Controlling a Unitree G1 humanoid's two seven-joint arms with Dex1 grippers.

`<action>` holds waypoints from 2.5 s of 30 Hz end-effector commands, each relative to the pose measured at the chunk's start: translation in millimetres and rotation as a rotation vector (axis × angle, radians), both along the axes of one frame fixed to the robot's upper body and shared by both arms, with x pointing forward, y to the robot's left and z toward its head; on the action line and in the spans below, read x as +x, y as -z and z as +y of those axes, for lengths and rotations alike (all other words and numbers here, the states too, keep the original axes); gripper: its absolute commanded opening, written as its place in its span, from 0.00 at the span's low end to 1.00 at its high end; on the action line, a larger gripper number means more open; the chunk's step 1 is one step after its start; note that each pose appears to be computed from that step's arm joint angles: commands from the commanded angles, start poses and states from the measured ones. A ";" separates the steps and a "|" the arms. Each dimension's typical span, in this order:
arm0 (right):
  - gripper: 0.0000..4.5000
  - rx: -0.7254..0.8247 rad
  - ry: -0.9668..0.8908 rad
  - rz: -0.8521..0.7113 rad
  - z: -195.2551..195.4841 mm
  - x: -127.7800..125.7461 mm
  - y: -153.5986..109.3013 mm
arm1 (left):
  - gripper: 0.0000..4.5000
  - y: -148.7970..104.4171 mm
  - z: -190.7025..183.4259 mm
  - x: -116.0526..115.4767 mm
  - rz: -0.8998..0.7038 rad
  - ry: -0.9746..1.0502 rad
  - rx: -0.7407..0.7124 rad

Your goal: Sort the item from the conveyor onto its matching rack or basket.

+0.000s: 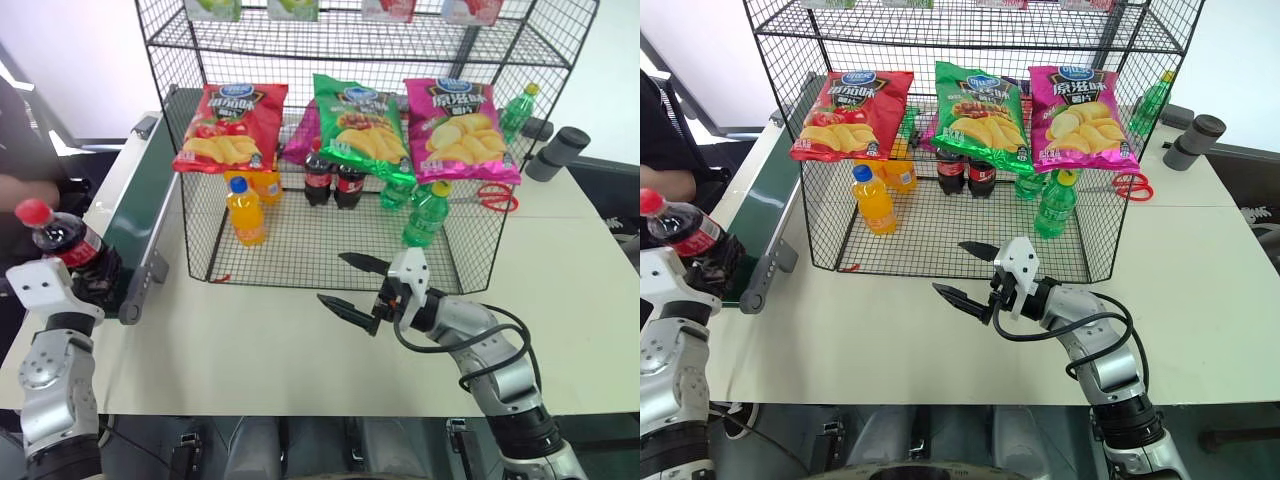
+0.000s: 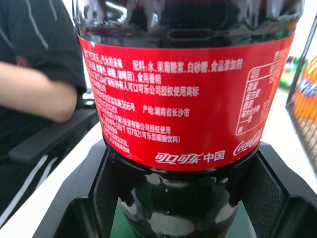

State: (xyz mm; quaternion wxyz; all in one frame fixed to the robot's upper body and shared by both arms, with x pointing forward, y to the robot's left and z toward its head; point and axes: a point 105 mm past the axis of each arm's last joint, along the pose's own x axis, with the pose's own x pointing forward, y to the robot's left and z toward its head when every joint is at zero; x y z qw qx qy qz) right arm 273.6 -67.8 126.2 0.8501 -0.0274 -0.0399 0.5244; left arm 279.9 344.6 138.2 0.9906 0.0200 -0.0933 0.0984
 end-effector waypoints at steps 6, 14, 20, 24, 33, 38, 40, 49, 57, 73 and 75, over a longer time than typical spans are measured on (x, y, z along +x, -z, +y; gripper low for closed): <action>1.00 0.055 -0.039 -0.026 -7.7 7.1 -39.4 | 0.63 -94.1 -94.0 -13.2 -0.117 0.619 0.092; 1.00 0.138 -0.135 -0.018 11.5 -2.6 -73.6 | 0.63 -43.6 -182.7 -26.7 0.212 1.112 0.130; 1.00 0.170 -0.204 0.051 30.4 -16.1 -73.1 | 0.63 -27.3 -223.7 -26.7 0.267 1.340 0.146; 1.00 0.164 -0.221 0.098 34.5 -19.6 -64.4 | 0.63 -21.8 -236.9 -24.8 0.275 1.428 0.199; 1.00 0.167 -0.238 0.170 42.9 -21.8 -53.8 | 0.63 -23.0 -255.0 -20.3 0.239 1.515 0.256; 1.00 0.188 -0.240 0.192 43.7 -19.1 -54.5 | 0.63 -24.0 -256.6 -19.9 0.232 1.519 0.259; 0.87 0.192 -0.251 0.200 43.9 -19.4 -54.7 | 0.63 -23.4 -256.5 -20.5 0.233 1.518 0.260; 0.66 0.197 -0.248 0.186 45.3 -18.9 -56.7 | 0.74 -19.9 -255.7 -21.5 0.263 1.514 0.215; 0.66 0.204 -0.085 0.086 35.2 6.8 -59.2 | 0.99 -11.8 -240.1 -17.1 0.312 1.426 0.238; 0.66 0.146 0.396 -0.146 18.7 90.9 -21.1 | 0.99 10.9 -174.4 -9.6 0.307 1.050 0.245; 0.66 0.141 0.432 -0.156 19.3 97.6 -15.9 | 0.99 10.2 -173.7 -9.4 0.301 1.039 0.240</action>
